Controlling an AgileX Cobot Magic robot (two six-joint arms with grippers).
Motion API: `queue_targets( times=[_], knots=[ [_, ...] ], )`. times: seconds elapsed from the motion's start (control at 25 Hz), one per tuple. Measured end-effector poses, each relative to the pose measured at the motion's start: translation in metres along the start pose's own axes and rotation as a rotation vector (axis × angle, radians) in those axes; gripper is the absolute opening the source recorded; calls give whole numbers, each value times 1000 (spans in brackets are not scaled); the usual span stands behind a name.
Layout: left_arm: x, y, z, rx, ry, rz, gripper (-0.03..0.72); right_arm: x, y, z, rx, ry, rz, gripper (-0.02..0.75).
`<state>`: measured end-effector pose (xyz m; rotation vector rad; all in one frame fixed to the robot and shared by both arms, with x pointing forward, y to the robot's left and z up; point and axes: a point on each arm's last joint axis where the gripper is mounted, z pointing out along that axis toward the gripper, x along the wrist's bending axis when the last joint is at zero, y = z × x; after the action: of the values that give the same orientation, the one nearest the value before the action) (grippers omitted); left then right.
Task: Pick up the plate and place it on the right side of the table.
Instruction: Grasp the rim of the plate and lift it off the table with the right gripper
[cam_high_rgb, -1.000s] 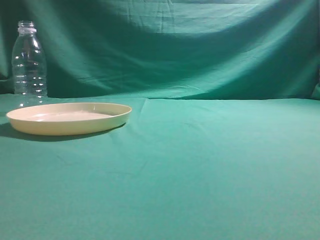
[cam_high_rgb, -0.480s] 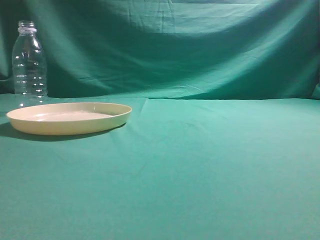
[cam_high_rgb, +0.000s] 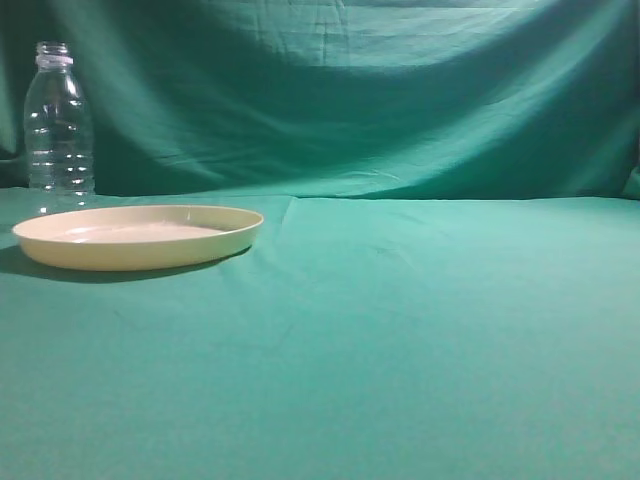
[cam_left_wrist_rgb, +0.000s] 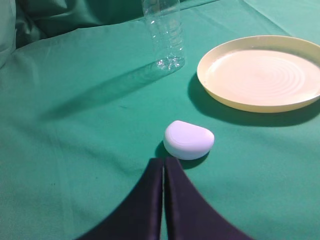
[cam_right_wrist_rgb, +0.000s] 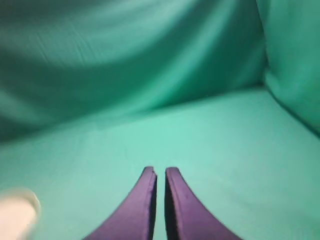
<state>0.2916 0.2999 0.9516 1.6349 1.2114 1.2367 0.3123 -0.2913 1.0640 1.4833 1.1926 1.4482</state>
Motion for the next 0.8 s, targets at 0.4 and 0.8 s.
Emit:
queue_targets(
  times=[0.4,0.8],
  knots=[
    [0,0,0,0,0,0,0,1,4,59,614,-171,-141,48],
    [0,0,0,0,0,0,0,45,0,100,857,73,-156,0]
  ],
)
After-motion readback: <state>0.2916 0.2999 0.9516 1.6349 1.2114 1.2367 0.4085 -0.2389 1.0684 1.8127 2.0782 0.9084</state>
